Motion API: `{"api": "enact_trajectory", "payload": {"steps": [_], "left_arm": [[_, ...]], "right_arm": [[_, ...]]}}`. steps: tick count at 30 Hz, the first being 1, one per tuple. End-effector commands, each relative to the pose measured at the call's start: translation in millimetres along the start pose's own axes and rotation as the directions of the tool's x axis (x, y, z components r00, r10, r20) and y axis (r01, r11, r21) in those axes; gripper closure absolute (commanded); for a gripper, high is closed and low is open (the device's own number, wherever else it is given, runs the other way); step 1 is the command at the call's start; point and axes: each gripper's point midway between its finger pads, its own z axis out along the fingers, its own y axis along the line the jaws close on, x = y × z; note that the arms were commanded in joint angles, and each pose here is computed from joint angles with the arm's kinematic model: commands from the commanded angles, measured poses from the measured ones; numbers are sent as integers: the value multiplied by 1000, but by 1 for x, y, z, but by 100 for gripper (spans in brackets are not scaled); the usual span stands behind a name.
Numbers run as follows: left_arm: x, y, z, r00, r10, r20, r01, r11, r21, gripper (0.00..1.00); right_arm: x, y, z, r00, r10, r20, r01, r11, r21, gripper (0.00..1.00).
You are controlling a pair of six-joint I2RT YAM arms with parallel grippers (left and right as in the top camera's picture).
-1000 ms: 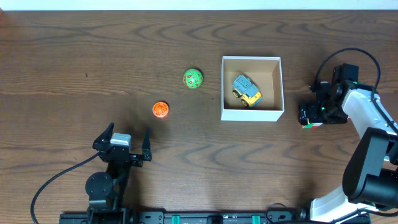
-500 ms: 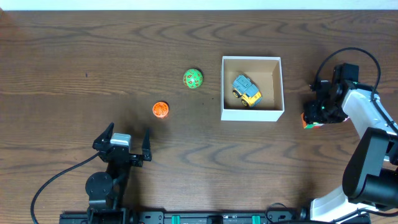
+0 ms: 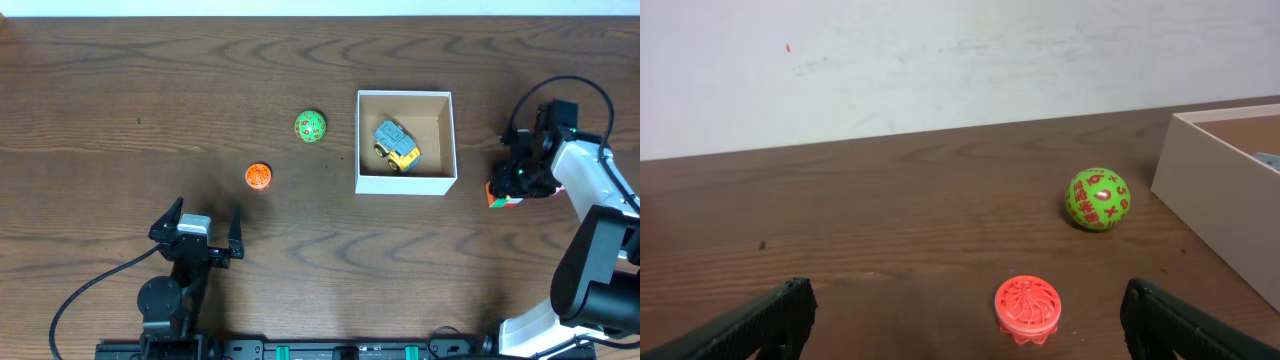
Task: Pack container
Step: 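Move the right gripper to the colour cube and grasp it, then carry the cube with the right gripper and release it in the box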
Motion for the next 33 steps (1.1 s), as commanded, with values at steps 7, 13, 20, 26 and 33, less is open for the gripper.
{"api": "enact_trajectory", "payload": {"steps": [7,13,20,26,33], "left_arm": [[16,-1,1,999,-3,-48,3,1000,5,2],[16,-1,1,999,-3,-49,3,1000,5,2],[16,-1,1,999,-3,-49,3,1000,5,2],[16,-1,1,999,-3,-48,3,1000,5,2],[16,-1,1,999,-3,-48,3,1000,5,2]], "right_arm": [[-79,10,-79,980,3,200,-5,1000,6,58],[-138,72,-136,908,-59,416,118,986,-117,57],[-166,150,-155,820,-178,544,283,952,-114,53],[-175,190,-144,785,-251,567,346,936,-66,53],[-169,200,-97,836,-284,469,354,933,-65,49]]}}
